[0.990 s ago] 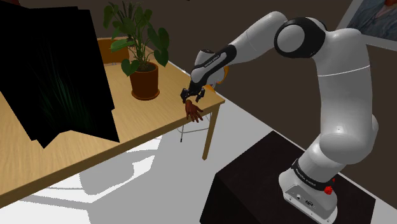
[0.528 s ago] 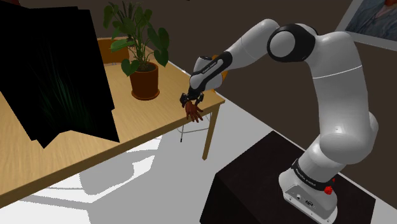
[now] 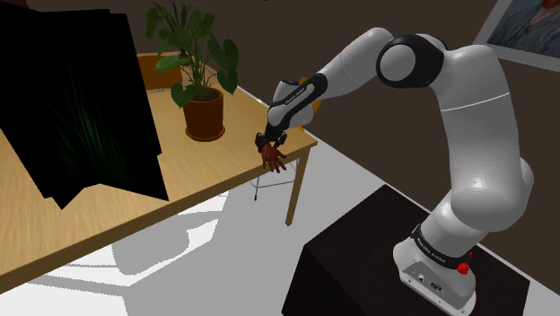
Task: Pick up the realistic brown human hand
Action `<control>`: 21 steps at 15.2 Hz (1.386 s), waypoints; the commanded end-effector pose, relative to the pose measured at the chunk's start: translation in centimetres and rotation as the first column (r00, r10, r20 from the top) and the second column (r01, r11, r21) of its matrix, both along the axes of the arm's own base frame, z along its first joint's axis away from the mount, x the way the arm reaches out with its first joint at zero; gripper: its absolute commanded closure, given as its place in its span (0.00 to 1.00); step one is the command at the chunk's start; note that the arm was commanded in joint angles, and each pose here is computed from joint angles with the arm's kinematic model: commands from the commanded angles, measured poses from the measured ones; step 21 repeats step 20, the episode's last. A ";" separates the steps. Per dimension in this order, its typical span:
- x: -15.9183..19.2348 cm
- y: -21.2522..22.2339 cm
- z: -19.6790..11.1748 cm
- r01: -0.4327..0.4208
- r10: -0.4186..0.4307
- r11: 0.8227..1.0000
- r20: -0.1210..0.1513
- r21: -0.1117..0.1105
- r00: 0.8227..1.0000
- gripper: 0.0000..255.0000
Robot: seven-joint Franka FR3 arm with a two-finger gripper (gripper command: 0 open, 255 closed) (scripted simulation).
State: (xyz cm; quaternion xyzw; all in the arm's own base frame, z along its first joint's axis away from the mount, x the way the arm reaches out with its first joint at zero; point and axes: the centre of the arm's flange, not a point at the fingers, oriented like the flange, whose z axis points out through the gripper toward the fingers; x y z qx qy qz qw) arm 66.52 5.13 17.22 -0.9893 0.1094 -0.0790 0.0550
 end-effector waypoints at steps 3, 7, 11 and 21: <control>0.0 0.0 0.0 0.000 0.000 1.000 -0.001 0.000 1.000 1.00; -0.1 0.0 2.1 0.000 0.000 1.000 -0.001 0.000 1.000 1.00; 0.0 0.0 4.2 0.000 0.000 1.000 -0.001 0.000 1.000 1.00; 0.0 0.0 8.0 0.000 0.000 1.000 -0.001 0.000 1.000 1.00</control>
